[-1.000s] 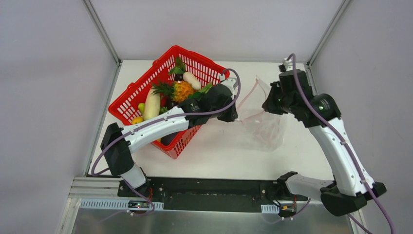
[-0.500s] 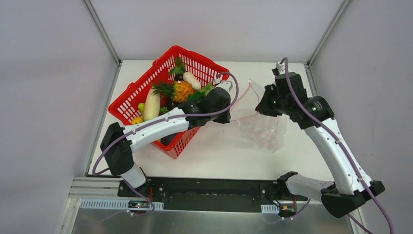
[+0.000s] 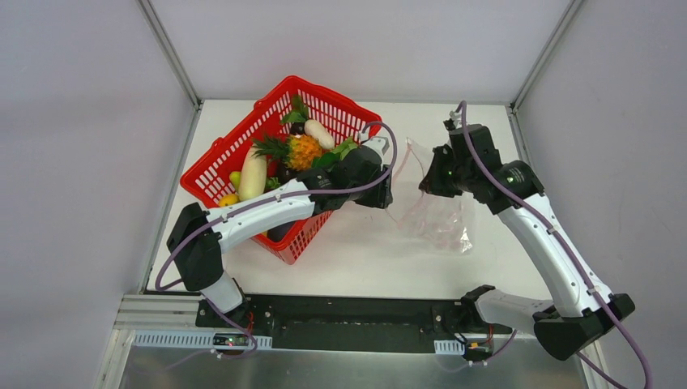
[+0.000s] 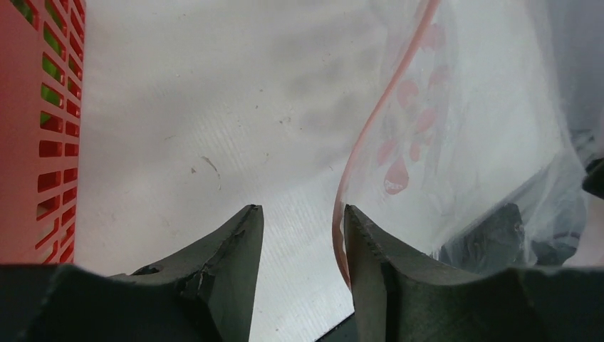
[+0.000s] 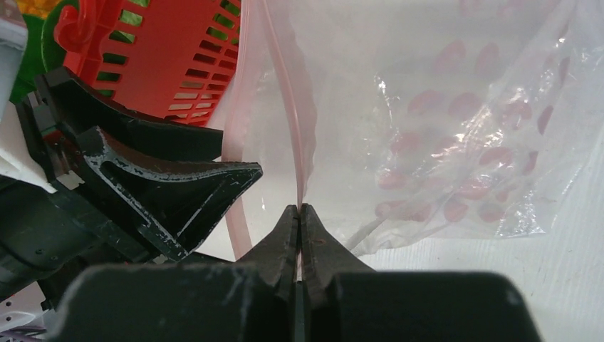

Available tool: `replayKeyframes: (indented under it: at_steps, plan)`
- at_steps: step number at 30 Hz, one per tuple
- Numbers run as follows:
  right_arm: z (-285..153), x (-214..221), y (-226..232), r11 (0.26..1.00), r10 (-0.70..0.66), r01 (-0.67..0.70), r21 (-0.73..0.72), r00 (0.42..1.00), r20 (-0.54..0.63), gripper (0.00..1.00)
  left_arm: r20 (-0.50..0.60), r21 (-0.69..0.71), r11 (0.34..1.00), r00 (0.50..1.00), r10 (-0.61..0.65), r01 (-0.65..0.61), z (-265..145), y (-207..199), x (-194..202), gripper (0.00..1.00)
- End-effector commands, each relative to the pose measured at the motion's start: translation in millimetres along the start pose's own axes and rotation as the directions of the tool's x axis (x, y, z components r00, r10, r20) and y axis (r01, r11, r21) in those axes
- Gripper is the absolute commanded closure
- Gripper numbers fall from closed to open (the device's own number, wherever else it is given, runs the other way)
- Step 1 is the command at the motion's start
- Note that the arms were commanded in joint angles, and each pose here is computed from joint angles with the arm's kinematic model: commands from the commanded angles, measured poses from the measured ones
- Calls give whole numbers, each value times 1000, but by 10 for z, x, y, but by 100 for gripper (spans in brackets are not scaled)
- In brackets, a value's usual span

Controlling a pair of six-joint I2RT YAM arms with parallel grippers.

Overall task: Place the food in the zip-top bag and seal the zipper
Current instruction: Open the zipper of the food storage bag at the center of the board.

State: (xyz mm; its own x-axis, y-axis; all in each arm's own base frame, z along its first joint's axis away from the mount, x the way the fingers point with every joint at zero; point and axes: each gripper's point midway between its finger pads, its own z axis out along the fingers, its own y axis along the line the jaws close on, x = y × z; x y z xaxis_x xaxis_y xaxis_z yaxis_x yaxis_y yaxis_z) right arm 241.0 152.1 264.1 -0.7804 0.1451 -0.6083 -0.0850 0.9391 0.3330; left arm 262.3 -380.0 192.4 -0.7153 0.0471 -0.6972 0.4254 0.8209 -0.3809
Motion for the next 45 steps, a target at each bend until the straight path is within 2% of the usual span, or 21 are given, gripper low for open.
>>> replayKeyframes:
  at_steps: [1,7,10,11,15,16,21,24,27,34,45]
  plan:
    - [46,-22,154,996,-10,11,-84,1000,3,100,66,83,996,998,21,-27,-114,-208,-319,52]
    - [78,48,211,992,-25,22,-126,999,-23,100,65,97,994,997,38,-44,-48,-310,-436,50]
    - [49,21,184,993,-22,22,-113,1000,-6,100,60,46,998,997,43,-46,9,-222,-445,58]
    - [32,3,159,995,-21,22,-99,1000,5,100,51,17,999,998,49,-49,32,-159,-422,65]
    - [-52,-97,-3,1000,-18,18,-8,998,61,100,18,-151,986,997,78,-74,55,220,-299,82]
    - [-77,-121,-38,1000,-18,17,12,997,75,100,16,-174,982,997,79,-75,48,290,-283,83]
    - [-210,-204,-153,997,-10,1,73,992,125,100,18,-240,967,996,93,-86,4,458,-287,83]
    - [-268,-218,-138,998,-17,9,60,990,138,100,18,-219,971,995,98,-92,33,405,-321,83]
    - [-213,-178,-85,1000,-18,14,27,992,122,100,24,-159,984,996,88,-83,66,251,-386,78]
    - [-23,-168,-88,999,-5,1,38,994,110,100,54,-40,997,996,69,-67,1,-31,-521,56]
    - [152,-179,-100,998,16,-22,52,994,111,100,126,98,989,988,94,-107,-369,-298,-734,36]
